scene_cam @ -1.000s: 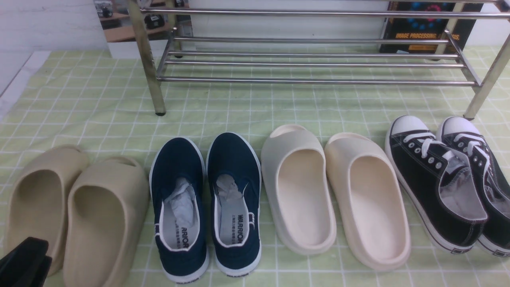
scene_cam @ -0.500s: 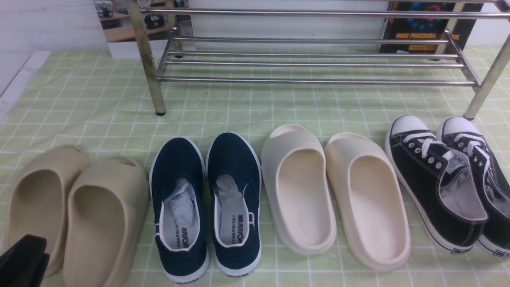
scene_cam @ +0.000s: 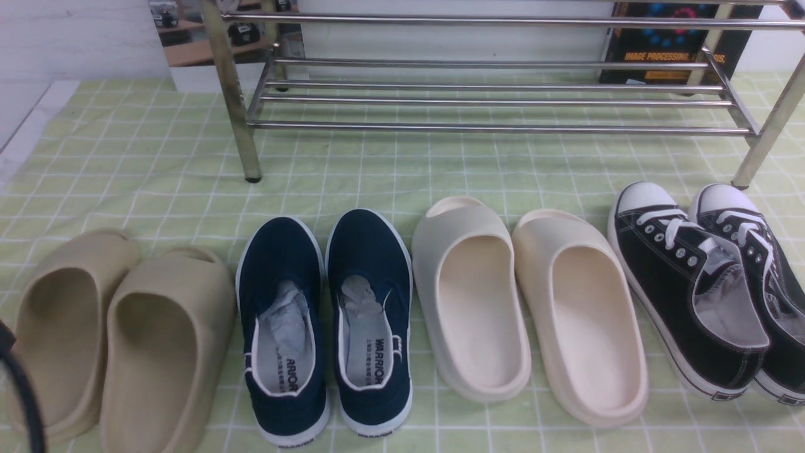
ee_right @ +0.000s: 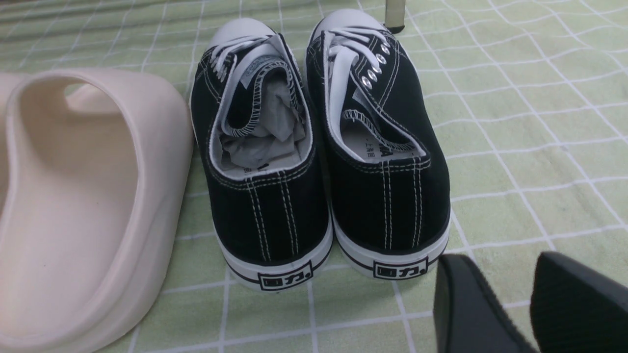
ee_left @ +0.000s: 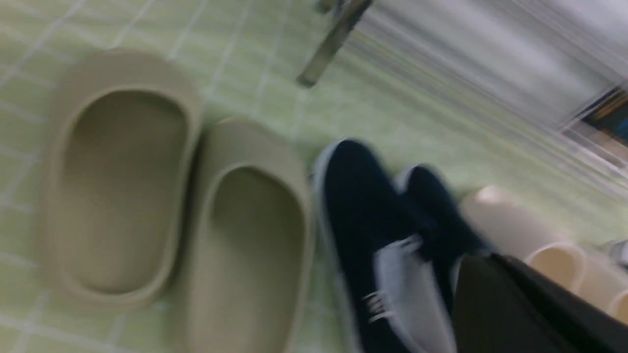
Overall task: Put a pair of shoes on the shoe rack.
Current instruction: Use the left arm to grab the shoe closest to it, then use the left arm to put a shoe into the shoe rack
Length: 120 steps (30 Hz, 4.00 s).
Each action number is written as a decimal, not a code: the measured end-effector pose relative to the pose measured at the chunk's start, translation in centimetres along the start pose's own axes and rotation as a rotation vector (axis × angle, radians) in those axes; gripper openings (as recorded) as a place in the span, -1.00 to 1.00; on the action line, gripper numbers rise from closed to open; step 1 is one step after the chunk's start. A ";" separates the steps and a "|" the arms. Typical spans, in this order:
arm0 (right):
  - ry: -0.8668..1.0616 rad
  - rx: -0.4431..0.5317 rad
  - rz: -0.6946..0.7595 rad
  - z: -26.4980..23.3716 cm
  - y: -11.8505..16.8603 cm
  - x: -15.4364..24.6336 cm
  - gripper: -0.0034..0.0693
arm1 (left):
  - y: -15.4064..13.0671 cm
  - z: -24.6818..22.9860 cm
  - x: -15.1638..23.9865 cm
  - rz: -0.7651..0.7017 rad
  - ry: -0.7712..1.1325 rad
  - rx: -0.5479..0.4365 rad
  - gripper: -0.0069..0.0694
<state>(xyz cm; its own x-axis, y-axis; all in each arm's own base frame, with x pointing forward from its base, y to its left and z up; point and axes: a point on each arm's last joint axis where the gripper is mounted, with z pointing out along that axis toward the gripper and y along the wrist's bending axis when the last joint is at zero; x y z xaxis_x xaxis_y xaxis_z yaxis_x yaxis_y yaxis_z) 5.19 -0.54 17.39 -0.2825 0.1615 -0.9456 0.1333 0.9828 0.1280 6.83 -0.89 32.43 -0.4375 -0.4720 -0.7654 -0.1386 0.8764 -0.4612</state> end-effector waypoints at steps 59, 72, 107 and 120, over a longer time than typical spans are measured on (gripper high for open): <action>0.000 0.000 0.000 0.0 0.0 0.0 -0.25 | -11.7 20.8 -4.8 0.379 0.623 -0.214 -0.79; 0.000 0.000 0.000 0.0 0.0 0.0 -0.25 | -13.3 31.4 -8.3 0.331 0.695 -0.109 -0.79; 0.000 0.000 0.000 0.0 0.0 0.0 -0.25 | -14.5 41.7 -9.6 0.354 0.363 -0.081 -0.79; 0.000 0.000 0.000 0.0 0.0 0.0 -0.25 | -14.5 42.3 -9.3 0.321 0.345 -0.071 -0.55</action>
<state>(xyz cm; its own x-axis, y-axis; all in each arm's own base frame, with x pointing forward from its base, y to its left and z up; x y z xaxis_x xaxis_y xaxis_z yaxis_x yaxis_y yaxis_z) 5.19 -0.54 17.39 -0.2825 0.1615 -0.9456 0.1333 0.9828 0.1280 50.53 -13.23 27.26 -0.7356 -0.1274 -0.6653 -0.0032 0.9828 -0.1846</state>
